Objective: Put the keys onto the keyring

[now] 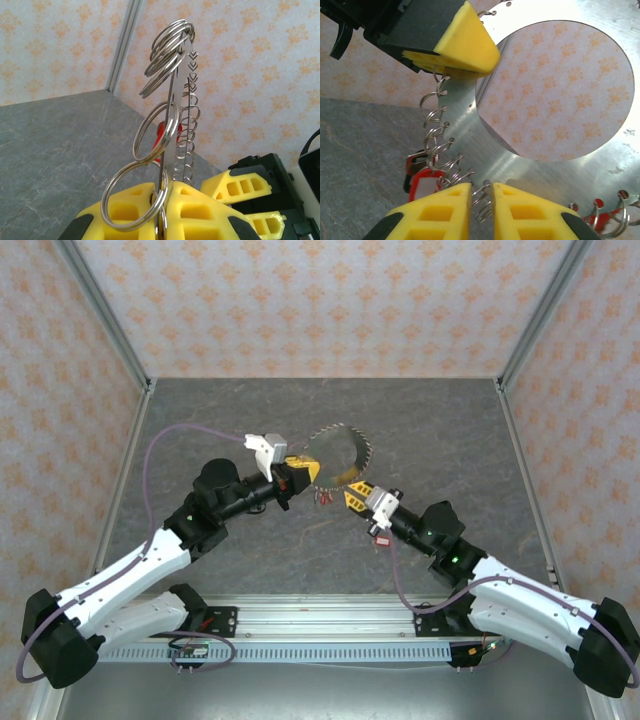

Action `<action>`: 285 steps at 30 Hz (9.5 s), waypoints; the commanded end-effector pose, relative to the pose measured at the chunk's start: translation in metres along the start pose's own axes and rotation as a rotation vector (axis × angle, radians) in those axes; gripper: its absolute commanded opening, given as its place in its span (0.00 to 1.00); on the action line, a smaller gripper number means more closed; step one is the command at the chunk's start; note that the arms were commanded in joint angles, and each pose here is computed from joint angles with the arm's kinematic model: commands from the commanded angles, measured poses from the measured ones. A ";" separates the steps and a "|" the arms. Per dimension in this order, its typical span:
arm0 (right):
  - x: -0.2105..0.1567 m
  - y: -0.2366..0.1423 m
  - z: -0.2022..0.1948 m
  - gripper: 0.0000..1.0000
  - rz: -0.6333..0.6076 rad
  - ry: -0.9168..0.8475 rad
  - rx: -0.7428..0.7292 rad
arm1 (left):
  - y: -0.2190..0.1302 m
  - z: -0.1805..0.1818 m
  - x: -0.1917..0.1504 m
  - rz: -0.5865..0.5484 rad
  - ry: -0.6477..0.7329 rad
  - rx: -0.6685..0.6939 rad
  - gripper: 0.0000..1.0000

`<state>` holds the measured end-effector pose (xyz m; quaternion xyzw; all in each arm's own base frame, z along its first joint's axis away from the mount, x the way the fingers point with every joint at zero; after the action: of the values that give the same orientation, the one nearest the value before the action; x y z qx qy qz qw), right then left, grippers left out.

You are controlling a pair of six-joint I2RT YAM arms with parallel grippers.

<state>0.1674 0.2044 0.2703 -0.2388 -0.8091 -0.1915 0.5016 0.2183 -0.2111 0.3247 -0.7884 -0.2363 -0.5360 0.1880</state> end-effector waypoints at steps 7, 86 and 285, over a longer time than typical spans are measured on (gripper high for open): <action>-0.011 -0.013 0.003 0.19 0.008 -0.013 -0.037 | -0.003 -0.007 0.011 -0.082 0.085 -0.044 0.00; -0.013 0.013 -0.011 0.17 -0.021 0.014 -0.048 | -0.001 0.013 0.027 -0.088 -0.051 -0.078 0.00; -0.055 0.053 0.013 0.03 0.230 0.193 0.678 | 0.032 0.039 -0.130 0.519 0.452 -0.310 0.00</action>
<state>0.2116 0.2342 0.1897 -0.1939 -0.7044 0.1548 0.6650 0.2272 -0.2355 0.1892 -0.7014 0.0868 -0.6642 0.2437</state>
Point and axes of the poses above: each hand's point on the last joint's axis, 136 mm out from that joint toward the fingers, its own y axis out along the fingers, its own z axis along the line the jaws close on, x = y × z, the point moved 6 cm from there along -y, back along the fingers
